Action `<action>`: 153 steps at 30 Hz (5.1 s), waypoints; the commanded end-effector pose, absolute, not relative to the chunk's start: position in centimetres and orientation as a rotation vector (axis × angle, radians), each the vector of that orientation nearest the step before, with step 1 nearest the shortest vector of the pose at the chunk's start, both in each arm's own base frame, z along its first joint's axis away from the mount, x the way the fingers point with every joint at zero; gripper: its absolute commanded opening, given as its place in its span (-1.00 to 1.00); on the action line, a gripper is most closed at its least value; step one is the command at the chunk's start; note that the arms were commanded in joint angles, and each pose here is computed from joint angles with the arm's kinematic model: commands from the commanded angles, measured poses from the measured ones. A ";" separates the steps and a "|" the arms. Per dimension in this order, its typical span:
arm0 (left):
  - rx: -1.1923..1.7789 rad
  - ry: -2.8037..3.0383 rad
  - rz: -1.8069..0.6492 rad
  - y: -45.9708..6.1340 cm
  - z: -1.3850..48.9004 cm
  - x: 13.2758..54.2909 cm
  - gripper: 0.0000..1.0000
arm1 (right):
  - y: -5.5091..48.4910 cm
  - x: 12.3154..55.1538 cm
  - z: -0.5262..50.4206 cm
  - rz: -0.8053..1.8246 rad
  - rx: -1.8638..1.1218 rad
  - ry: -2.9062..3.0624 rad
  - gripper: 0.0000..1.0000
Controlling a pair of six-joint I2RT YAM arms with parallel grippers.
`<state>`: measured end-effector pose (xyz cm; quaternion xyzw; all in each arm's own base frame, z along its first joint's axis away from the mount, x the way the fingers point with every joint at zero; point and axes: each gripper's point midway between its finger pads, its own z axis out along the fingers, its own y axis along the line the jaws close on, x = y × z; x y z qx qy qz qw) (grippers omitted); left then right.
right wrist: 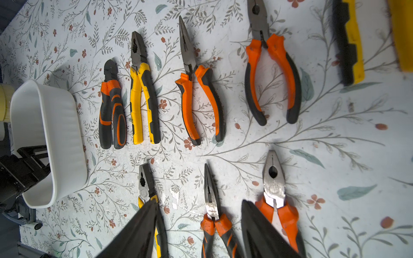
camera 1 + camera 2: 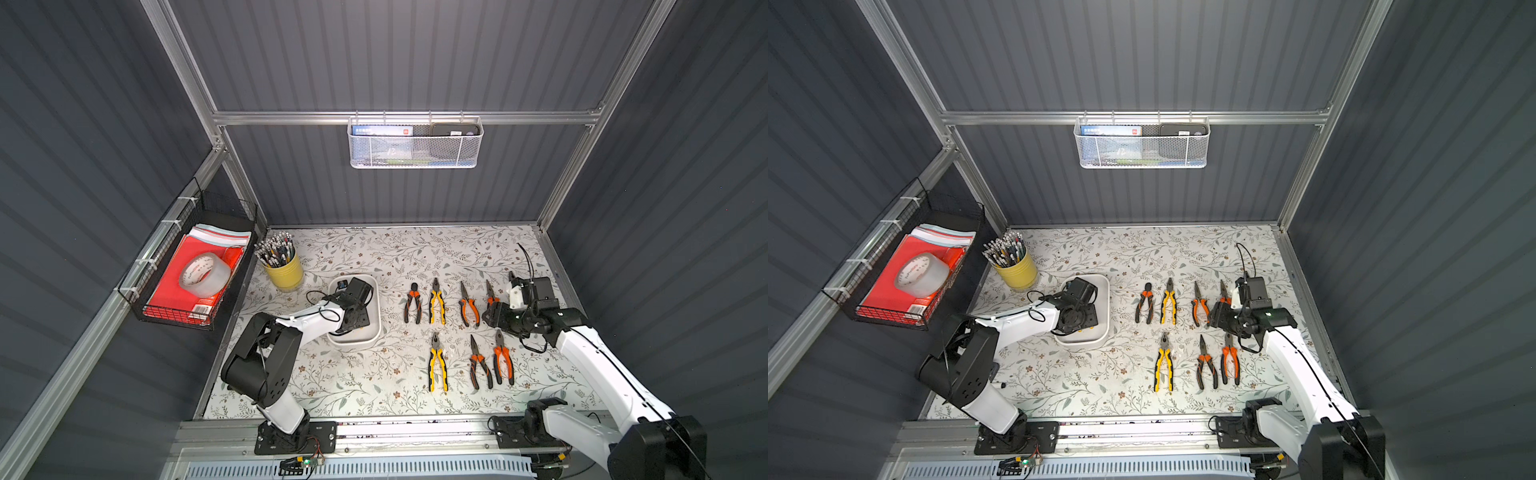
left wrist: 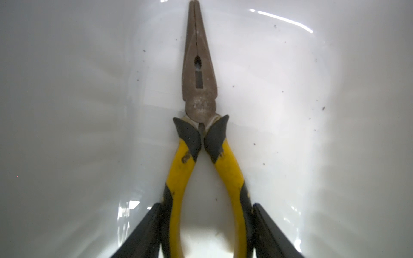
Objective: Take the pliers out of the storage box
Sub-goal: Pick up the pliers from the storage box, then place the pliers at the center of the board, then reset both arms
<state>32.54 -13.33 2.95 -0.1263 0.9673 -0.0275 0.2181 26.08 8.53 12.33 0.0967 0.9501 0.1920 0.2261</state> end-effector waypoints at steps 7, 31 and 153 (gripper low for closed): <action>-0.387 2.474 -0.207 -13.7 12.7 34.5 -0.77 | 8.7 25.8 11.7 0.529 0.248 2.639 0.28; -0.194 2.424 -0.681 -24.1 20.1 26.4 -0.99 | 8.5 25.9 11.8 0.510 0.263 2.633 0.28; -0.397 1.314 0.045 5.3 23.9 35.1 0.99 | -0.6 37.2 12.9 0.099 0.096 1.662 0.98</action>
